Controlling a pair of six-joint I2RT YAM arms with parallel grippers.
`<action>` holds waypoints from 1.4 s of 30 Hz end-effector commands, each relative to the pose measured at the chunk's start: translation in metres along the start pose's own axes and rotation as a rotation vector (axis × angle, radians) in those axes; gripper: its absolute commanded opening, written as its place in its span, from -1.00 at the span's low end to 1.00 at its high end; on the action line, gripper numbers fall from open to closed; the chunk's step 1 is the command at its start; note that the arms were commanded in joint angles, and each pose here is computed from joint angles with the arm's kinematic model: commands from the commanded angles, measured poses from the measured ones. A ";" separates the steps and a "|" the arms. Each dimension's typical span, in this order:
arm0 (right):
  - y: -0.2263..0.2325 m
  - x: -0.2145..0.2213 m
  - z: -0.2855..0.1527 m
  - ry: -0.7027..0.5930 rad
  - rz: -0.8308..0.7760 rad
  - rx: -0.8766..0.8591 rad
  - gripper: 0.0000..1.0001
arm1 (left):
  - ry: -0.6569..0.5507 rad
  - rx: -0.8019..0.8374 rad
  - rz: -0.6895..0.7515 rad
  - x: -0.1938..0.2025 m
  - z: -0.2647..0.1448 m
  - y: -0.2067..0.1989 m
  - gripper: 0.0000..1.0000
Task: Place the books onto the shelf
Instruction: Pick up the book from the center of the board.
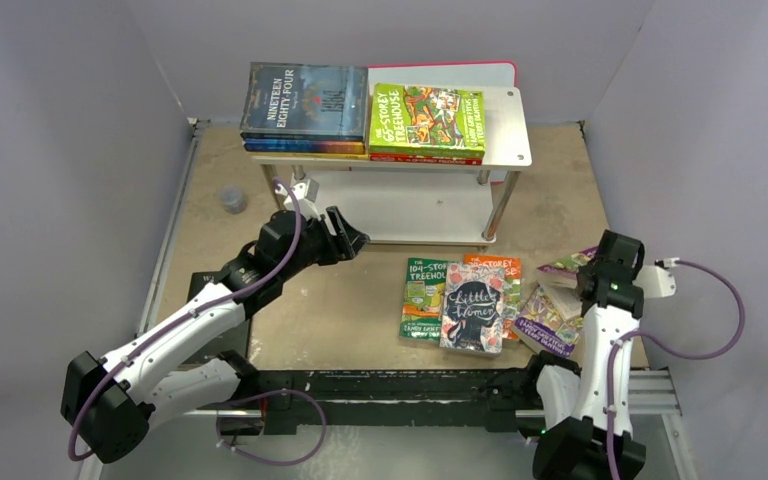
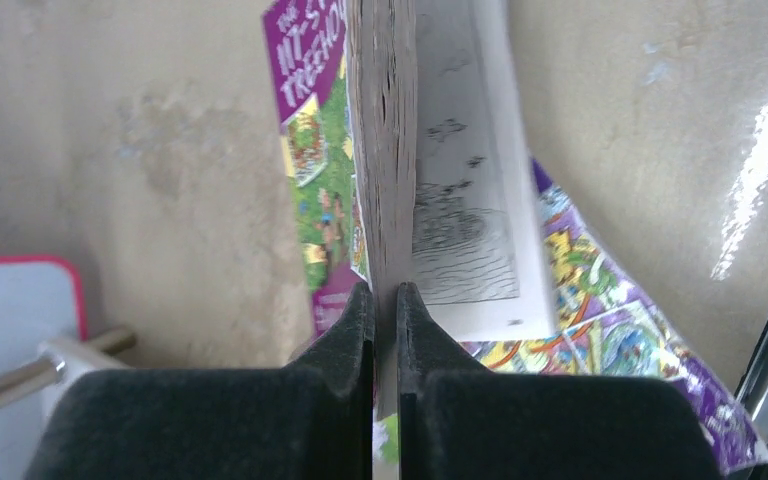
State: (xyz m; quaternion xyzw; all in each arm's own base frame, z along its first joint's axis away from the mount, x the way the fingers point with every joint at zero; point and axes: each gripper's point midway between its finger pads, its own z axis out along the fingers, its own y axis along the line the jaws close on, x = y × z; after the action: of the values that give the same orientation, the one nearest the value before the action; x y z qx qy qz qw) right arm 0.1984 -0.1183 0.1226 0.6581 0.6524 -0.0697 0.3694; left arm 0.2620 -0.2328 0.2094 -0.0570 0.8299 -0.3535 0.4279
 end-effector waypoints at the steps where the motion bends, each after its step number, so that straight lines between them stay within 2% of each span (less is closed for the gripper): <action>1: 0.034 -0.021 -0.042 0.022 0.018 -0.133 -1.00 | -0.056 0.018 -0.016 -0.015 0.001 -0.008 0.22; 9: 0.052 -0.039 -0.087 0.014 0.006 -0.267 -1.00 | -0.066 0.007 -0.038 -0.017 0.004 -0.008 0.21; 16: 0.064 -0.042 -0.133 0.051 -0.038 -0.421 -1.00 | -0.062 0.068 -0.127 -0.013 0.006 -0.017 0.21; 23: 0.070 0.010 -0.165 0.280 -0.192 -0.659 -1.00 | -0.071 0.090 -0.184 -0.011 0.009 -0.019 0.21; 28: 0.069 0.047 -0.182 0.466 -0.254 -0.788 -1.00 | -0.015 0.174 -0.276 0.005 0.019 -0.029 0.22; 33: 0.082 0.077 -0.201 0.643 -0.308 -1.013 -1.00 | 0.056 0.195 -0.314 0.027 0.034 -0.040 0.30; 37: 0.084 0.086 -0.211 0.678 -0.361 -1.125 -1.00 | 0.117 0.226 -0.332 0.046 0.042 -0.060 0.40; 42: 0.085 0.095 -0.225 0.739 -0.388 -1.232 -1.00 | 0.154 0.299 -0.429 0.061 0.051 -0.079 0.47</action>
State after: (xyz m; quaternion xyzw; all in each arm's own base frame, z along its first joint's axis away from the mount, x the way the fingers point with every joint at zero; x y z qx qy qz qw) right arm 0.2012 0.0747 0.2200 0.3027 0.7868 0.3976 0.3621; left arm 0.2433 -0.3179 0.1596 -0.1291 0.8203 -0.4772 0.2876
